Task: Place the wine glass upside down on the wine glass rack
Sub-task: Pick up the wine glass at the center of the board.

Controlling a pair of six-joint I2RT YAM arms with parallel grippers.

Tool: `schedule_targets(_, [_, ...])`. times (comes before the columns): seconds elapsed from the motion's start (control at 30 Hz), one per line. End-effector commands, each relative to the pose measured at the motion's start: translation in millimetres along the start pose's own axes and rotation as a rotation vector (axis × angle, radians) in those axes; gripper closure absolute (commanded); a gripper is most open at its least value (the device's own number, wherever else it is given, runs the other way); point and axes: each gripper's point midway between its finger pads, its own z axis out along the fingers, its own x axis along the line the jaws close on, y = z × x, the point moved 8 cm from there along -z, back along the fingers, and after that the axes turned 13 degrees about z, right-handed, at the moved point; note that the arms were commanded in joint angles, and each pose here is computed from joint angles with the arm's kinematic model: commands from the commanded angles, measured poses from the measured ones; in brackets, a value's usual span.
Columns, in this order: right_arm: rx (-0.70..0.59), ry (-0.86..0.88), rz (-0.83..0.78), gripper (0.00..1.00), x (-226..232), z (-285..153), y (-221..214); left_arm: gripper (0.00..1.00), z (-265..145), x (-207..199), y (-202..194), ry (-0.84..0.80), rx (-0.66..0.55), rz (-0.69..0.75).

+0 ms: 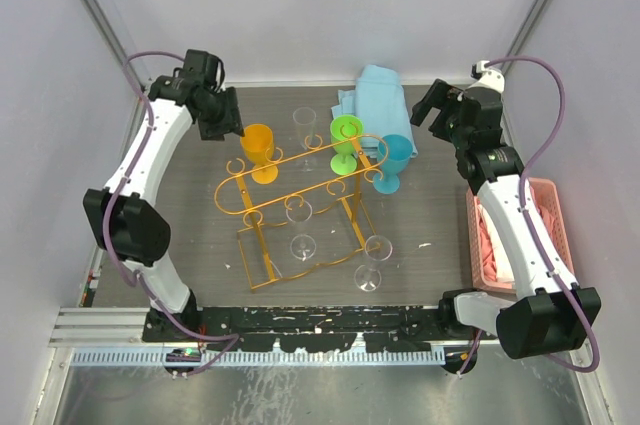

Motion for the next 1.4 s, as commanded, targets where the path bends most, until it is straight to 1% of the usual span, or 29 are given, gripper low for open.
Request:
schedule_targets(0.0, [-0.039,0.041,-0.011,0.0,5.9,-4.6,6.3,0.48,-9.2,-7.2,9.1,-0.009,-0.027,0.026])
schedule_targets(0.2, [-0.04,0.043,-0.011,0.0,5.9,-5.0,6.3,0.48,0.1,-15.6,11.4,0.006,-0.001,0.059])
schedule_targets(0.33, [-0.046,0.042,-0.013,0.0,6.2,-6.6,7.7,0.54,7.4,-18.8,10.3,0.02,0.021,0.08])
schedule_targets(0.43, [-0.05,0.043,-0.013,0.0,6.3,-8.3,8.4,0.55,13.7,-18.8,8.1,0.028,0.044,0.089])
schedule_targets(0.5, [-0.052,0.044,-0.014,0.0,6.6,-8.6,8.9,0.59,16.6,-17.6,7.1,0.039,0.051,0.095])
schedule_targets(0.77, [-0.054,0.047,-0.015,0.0,6.9,-9.9,9.8,0.62,28.7,-13.9,3.0,0.068,0.085,0.106])
schedule_targets(0.9, [-0.05,0.047,-0.016,0.0,6.4,-9.7,8.5,0.67,34.3,-14.2,2.4,0.067,0.094,0.106])
schedule_targets(1.1, [-0.047,0.046,-0.016,0.0,5.8,-9.7,7.4,0.7,42.7,-13.8,0.8,0.073,0.113,0.109])
schedule_targets(1.17, [-0.046,0.044,-0.016,0.0,5.5,-9.2,7.3,0.73,43.7,-13.3,1.2,0.076,0.114,0.107])
schedule_targets(1.37, [-0.045,0.043,-0.016,0.0,5.4,-8.0,6.9,0.89,46.4,-12.8,0.7,0.08,0.128,0.116])
